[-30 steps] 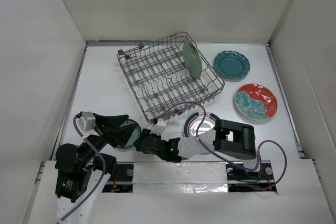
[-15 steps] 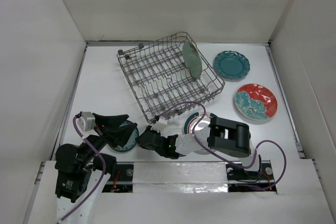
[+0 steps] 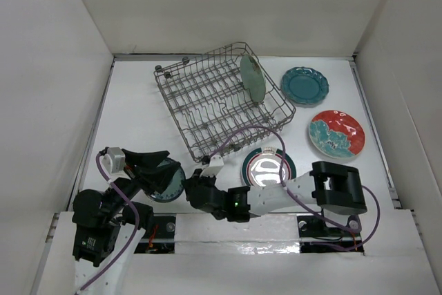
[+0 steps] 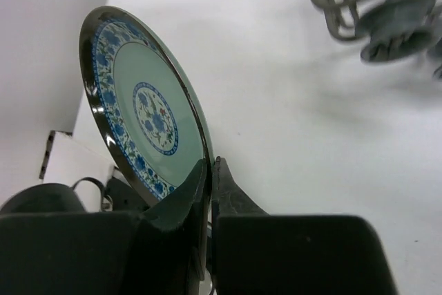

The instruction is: Load the plates into the dish rack

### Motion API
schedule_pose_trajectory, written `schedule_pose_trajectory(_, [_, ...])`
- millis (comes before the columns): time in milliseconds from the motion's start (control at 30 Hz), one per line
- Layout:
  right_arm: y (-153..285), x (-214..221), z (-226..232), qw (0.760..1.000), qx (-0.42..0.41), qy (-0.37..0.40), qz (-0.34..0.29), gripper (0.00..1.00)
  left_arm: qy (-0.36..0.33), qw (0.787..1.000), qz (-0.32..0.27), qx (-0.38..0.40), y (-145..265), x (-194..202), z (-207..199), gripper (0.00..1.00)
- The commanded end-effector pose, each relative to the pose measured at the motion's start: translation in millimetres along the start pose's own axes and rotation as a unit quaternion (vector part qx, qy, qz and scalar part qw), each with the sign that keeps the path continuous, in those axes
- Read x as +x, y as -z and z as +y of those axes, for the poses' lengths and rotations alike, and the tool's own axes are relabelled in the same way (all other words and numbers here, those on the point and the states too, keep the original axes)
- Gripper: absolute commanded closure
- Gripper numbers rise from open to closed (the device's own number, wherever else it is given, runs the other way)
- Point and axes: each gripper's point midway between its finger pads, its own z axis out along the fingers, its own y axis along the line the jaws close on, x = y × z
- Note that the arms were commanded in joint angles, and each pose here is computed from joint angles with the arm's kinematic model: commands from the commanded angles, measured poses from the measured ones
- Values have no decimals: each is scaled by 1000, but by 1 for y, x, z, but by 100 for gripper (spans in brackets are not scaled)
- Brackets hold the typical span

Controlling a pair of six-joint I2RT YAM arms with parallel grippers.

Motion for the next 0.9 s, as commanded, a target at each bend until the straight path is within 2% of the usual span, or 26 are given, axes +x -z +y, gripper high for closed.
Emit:
schedule_pose_trajectory(0, [18, -65, 19, 994, 2, 34, -101, 100, -32, 998, -42, 30, 7, -18, -16, 48])
schedule_pose_trajectory(100, [26, -90, 20, 989, 12, 62, -133, 100, -37, 998, -50, 34, 8, -22, -18, 48])
schedule_pose_trajectory(267, [28, -161, 6, 976, 51, 92, -190, 100, -42, 997, -60, 39, 13, -26, -24, 51])
schedule_pose_trajectory(433, [12, -270, -47, 952, 117, 129, -253, 100, -42, 996, -61, 40, 15, -26, -25, 52])
schedule_pose_trajectory(533, [-1, -319, -89, 929, 186, 183, -262, 100, -45, 996, -61, 39, 15, -25, -24, 52])
schedule_pose_trajectory(567, [-3, -337, -90, 925, 197, 186, -266, 100, -45, 996, -60, 39, 15, -25, -23, 52])
schedule_pose_trajectory(600, [-13, -339, -105, 915, 226, 223, -249, 100, -44, 997, -59, 38, 15, -24, -23, 52])
schedule_pose_trajectory(667, [-19, -368, -121, 902, 258, 236, -253, 100, -42, 997, -57, 37, 15, -23, -22, 52])
schedule_pose_trajectory(800, [-38, -389, -159, 872, 322, 293, -223, 100, -40, 997, -53, 35, 13, -21, -21, 52])
schedule_pose_trajectory(867, [-52, -393, -177, 868, 332, 306, -207, 100, -42, 997, -52, 35, 12, -21, -20, 52])
